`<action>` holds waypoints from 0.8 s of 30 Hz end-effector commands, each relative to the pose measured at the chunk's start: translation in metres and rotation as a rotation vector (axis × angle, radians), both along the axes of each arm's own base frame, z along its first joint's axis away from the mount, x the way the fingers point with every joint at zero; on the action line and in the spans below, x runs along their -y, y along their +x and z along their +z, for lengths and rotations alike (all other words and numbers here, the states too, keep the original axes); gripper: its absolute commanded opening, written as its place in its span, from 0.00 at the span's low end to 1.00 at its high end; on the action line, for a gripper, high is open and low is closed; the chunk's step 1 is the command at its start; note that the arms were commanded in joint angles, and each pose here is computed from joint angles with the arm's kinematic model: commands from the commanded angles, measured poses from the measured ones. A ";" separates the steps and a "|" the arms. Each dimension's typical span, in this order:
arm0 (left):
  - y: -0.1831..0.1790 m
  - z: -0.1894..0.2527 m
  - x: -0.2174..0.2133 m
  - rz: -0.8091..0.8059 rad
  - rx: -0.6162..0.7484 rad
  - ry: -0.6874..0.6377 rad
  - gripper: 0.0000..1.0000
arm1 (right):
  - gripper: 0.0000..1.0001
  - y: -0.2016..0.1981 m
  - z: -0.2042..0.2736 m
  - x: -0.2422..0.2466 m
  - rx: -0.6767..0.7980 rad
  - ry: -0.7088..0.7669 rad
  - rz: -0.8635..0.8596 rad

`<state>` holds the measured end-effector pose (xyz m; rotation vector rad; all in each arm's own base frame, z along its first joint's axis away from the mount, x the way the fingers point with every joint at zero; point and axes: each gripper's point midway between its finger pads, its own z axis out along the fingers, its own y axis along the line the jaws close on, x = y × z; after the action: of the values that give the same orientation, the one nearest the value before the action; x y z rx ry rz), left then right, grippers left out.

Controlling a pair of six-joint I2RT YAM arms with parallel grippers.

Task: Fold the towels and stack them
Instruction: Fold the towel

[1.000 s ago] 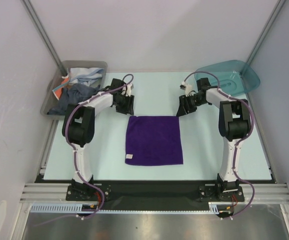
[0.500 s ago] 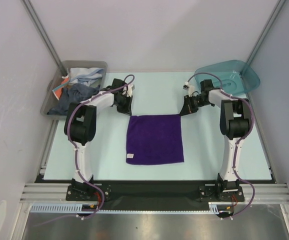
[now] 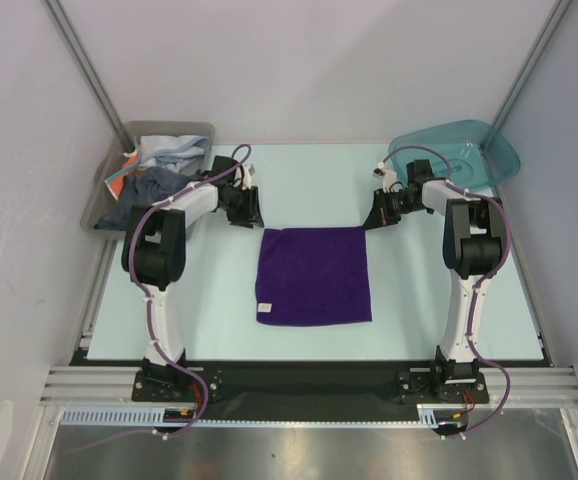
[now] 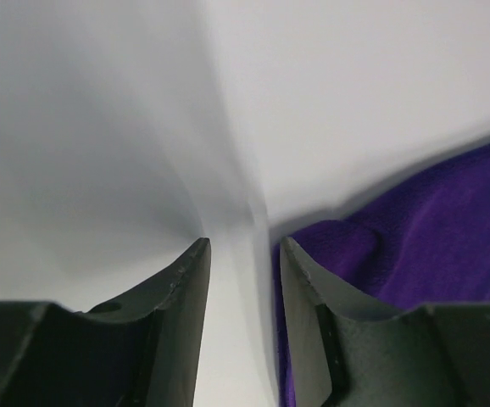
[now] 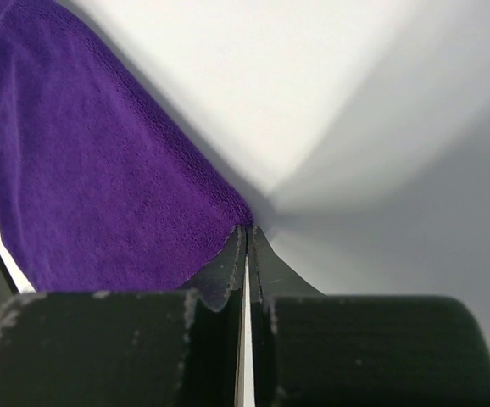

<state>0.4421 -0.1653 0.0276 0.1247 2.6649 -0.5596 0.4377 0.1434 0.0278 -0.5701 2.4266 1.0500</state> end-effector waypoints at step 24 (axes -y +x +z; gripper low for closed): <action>-0.008 0.008 0.032 -0.014 -0.090 -0.143 0.34 | 0.00 0.015 0.019 -0.001 0.066 0.015 -0.022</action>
<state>0.4276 -0.1923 0.0294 0.0876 2.7062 -0.7815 0.4415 0.1441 0.0293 -0.5478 2.4210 1.0497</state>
